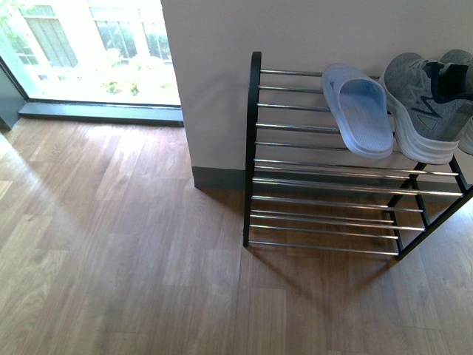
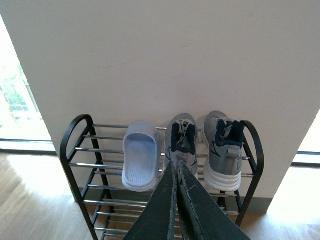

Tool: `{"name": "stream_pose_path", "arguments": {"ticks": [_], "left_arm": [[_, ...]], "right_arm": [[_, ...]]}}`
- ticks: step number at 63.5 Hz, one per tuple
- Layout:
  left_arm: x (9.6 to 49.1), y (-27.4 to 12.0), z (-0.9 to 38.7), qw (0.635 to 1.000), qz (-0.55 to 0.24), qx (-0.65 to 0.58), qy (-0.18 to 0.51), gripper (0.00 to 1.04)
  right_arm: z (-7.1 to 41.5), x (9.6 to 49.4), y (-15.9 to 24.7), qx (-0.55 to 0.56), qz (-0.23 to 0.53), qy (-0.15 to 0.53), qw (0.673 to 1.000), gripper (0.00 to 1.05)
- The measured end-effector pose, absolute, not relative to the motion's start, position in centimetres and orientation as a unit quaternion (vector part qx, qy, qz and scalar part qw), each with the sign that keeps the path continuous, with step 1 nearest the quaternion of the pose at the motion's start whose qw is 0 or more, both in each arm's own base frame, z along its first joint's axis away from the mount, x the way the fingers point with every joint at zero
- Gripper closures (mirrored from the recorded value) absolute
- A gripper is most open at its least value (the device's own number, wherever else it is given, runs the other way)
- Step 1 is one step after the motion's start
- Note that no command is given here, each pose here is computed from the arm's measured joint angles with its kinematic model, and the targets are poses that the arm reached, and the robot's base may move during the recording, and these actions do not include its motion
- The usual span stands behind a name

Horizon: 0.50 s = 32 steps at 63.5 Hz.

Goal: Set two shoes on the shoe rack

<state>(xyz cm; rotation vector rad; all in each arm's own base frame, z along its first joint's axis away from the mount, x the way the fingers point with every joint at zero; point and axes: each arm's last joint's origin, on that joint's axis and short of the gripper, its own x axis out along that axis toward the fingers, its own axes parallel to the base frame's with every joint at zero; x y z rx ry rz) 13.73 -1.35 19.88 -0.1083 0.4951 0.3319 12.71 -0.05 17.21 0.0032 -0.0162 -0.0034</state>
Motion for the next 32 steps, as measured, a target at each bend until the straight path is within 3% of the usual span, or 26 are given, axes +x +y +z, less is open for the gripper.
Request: {"name": "stream_pose_path", "arguments": {"ticks": [32], "left_arm": [[13.7,-1.4,19.9,0.954,0.163,-0.053,0.244,1.03]], "right_arm": [[17.3,11.3,0.0,0.002,-0.002,-0.011,1.000,1.03]]}}
